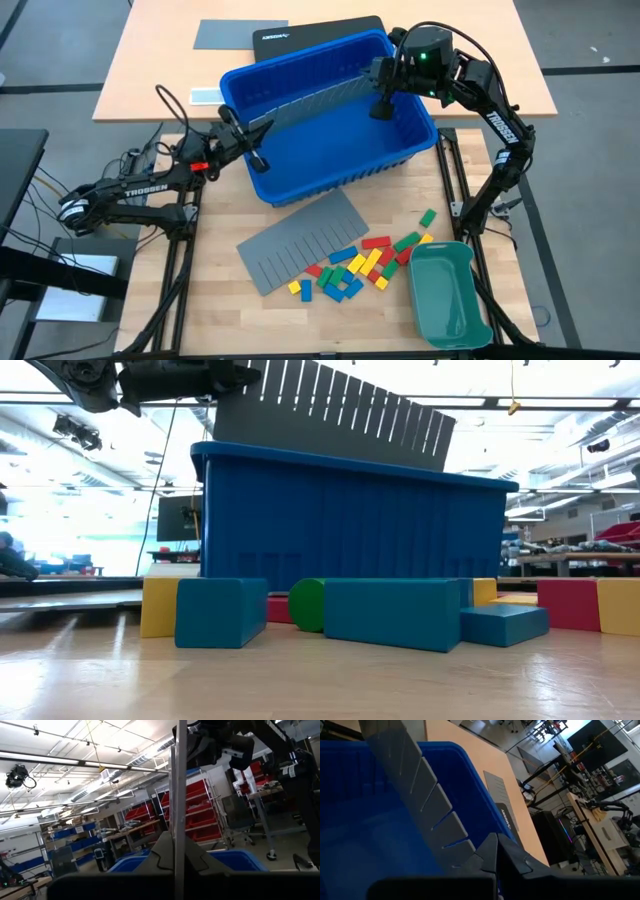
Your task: Sort Items/Unsort Items
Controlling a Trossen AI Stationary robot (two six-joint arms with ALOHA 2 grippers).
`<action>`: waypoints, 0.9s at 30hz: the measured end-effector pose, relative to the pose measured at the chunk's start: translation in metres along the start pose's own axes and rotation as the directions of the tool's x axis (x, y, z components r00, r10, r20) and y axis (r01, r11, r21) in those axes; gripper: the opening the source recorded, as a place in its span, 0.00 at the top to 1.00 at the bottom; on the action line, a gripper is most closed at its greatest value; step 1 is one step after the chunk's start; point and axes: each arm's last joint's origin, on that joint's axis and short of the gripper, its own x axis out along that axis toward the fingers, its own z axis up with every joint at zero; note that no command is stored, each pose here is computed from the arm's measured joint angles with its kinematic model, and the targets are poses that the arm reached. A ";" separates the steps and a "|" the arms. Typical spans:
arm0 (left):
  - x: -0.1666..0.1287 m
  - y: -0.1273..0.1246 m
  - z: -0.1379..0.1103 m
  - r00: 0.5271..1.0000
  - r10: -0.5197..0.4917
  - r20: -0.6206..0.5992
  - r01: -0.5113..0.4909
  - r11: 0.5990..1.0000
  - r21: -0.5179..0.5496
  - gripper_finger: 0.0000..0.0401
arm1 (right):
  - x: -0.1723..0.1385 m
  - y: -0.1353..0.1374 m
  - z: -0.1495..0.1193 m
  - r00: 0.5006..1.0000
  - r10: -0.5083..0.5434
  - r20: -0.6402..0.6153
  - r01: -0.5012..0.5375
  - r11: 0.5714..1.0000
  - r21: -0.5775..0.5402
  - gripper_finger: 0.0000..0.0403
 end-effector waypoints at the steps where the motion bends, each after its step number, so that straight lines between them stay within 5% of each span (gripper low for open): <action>1: 0.000 0.000 0.000 1.000 -0.001 -0.002 0.001 1.000 -0.001 1.00 | 0.000 0.000 0.000 1.000 0.000 0.000 0.000 1.000 0.000 1.00; 27: 0.000 0.000 0.001 1.000 0.000 0.015 0.000 1.000 -0.007 1.00 | 0.000 0.001 -0.001 1.000 0.007 -0.009 -0.007 1.000 -0.003 1.00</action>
